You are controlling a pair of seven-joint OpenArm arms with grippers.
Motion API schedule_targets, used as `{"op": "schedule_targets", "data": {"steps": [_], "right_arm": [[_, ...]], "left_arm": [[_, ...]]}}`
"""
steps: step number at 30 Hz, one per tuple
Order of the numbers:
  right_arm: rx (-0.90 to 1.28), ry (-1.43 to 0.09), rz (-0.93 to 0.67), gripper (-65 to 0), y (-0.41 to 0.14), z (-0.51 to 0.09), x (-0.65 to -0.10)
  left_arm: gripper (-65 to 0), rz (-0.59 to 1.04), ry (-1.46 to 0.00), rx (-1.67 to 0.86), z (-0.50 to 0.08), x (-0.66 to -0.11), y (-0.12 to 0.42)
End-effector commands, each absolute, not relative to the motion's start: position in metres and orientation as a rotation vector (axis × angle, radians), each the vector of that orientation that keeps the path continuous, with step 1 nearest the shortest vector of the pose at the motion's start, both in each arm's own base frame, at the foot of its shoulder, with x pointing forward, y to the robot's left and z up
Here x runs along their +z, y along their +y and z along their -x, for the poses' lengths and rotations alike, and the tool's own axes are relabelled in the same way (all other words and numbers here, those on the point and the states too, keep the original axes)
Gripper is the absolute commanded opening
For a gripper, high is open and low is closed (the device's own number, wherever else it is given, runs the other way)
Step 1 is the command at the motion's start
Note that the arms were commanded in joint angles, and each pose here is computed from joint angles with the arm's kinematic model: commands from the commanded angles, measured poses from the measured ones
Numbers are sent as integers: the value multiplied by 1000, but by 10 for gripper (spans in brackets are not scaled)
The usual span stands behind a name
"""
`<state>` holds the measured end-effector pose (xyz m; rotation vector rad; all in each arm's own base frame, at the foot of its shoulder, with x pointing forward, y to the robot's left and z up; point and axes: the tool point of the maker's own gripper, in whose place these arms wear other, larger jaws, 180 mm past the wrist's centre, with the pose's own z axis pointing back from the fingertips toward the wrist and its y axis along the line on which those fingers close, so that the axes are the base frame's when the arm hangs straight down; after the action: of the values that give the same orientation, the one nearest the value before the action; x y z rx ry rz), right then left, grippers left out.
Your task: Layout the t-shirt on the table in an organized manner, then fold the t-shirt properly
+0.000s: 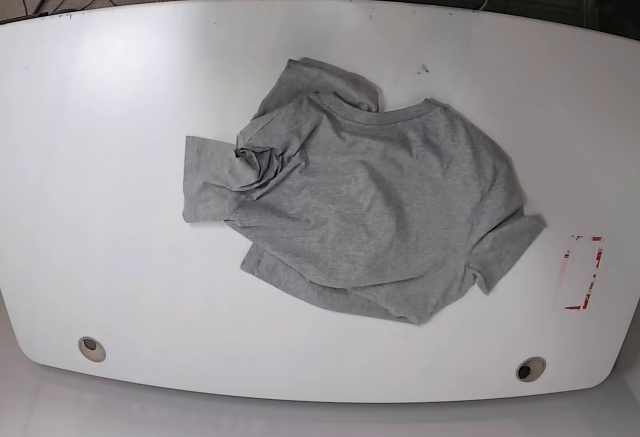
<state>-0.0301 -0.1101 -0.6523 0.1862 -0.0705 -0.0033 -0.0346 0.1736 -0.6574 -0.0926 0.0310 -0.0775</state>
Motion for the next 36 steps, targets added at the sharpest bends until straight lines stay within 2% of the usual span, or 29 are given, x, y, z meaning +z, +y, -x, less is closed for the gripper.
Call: {"op": "schedule_targets", "data": {"steps": [1,36], "right_arm": [[-5,-80,-189,-548,-110,28,-651],[-9,-100,-193,-555,-110,24,-651]], "left_arm": [[-560,105,41,-78,42,-657,170],[-550,65,28,-58,37,-655,194]]}}
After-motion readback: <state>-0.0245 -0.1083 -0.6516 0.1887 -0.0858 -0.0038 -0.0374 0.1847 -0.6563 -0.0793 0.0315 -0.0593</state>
